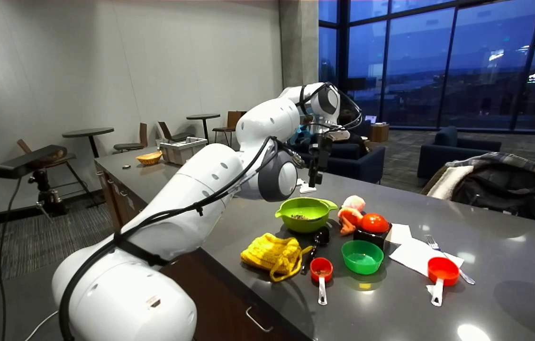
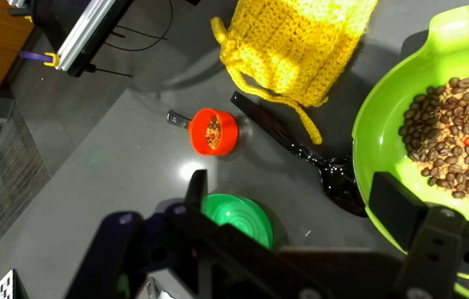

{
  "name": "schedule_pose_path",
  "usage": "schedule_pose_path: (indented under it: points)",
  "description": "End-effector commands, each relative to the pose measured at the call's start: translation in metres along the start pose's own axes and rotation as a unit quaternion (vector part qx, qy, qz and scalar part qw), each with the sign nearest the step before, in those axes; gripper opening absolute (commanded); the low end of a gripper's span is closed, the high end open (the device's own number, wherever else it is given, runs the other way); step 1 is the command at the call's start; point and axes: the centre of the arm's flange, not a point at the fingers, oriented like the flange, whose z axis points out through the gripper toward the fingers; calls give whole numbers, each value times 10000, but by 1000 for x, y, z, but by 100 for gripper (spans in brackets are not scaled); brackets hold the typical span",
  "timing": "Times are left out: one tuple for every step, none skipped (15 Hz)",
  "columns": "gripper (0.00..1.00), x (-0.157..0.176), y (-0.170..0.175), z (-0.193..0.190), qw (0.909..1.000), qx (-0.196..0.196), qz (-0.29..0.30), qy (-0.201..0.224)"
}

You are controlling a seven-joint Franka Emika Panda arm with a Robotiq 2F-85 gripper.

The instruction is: Press down on the orange button on the black box

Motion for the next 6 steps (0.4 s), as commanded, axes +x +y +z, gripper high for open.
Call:
schedule_pose_path:
  points:
    - [100,-35,40,53,10000,53,70,-3]
    - [100,-1,0,0,10000,-11,37,-13]
    - [100,-1,0,0,10000,-9,35,-15]
    - [100,-1,0,0,10000,-10,34,-17]
    - [100,-1,0,0,10000,-10,34,-16]
    - [100,-1,0,0,10000,-10,33,-17]
